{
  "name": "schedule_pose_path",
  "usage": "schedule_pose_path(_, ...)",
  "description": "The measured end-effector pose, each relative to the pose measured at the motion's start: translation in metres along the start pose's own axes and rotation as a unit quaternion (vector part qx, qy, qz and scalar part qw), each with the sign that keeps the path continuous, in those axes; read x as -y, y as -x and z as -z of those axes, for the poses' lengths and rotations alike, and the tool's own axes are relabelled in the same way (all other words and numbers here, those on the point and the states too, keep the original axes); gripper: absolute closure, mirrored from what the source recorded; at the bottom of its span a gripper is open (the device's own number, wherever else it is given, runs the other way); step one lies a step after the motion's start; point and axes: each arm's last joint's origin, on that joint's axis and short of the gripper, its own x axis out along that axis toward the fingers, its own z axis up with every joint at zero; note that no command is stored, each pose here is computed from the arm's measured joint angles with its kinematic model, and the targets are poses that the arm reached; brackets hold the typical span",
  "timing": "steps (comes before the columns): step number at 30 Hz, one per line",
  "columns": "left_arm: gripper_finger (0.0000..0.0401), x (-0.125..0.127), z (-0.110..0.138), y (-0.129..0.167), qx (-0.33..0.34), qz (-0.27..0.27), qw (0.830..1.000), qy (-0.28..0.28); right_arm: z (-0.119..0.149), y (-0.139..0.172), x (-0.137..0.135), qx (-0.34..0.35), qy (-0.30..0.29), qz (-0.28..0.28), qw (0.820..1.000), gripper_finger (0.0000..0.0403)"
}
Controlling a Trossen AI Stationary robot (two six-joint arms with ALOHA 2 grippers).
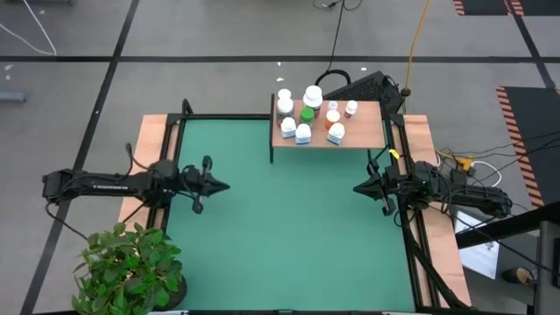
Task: Pick and place medicine bottles onto shelf by color
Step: Return to Home Position
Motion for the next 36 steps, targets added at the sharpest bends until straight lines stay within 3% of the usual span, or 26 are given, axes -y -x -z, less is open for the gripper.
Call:
schedule_pose_path(3,0.0398,0.001,-0.006,0.002,0.023,-0.026,0.999,-0.042,0.000,0.000,0.000,0.000,0.000,0.000,1.000,0.0403)
schedule_pose_path(7,0.0396,0.001,-0.002,0.004,-0.001,-0.072,0.995,-0.074,0.000,0.000,0.000,-0.001,0.000,0.000,1.000,0.0403)
schedule_pose_path(11,0.0398,-0.001,-0.003,0.005,0.000,-0.092,0.993,-0.073,0.000,0.000,0.000,-0.001,0.000,0.000,1.000,0.0403)
schedule_pose_path(16,0.0397,0.001,-0.003,0.005,0.008,-0.051,0.997,-0.054,0.000,0.000,0.000,-0.002,0.000,0.000,1.000,0.0403)
schedule_pose_path(19,0.0397,-0.001,-0.006,0.005,0.019,-0.088,0.995,-0.035,0.000,0.000,0.000,-0.002,0.000,0.000,1.000,0.0403)
schedule_pose_path(28,0.0396,-0.001,-0.025,0.008,0.121,-0.104,0.986,-0.050,0.000,0.000,0.000,-0.002,0.000,0.000,1.000,0.0403)
schedule_pose_path(32,0.0396,-0.001,-0.029,0.009,0.147,-0.094,0.985,0.014,0.000,0.000,0.000,-0.002,0.000,0.000,1.000,0.0403)
schedule_pose_path(36,0.0396,-0.001,-0.025,0.008,0.131,-0.090,0.986,0.055,0.000,0.000,0.000,-0.002,0.000,0.000,1.000,0.0403)
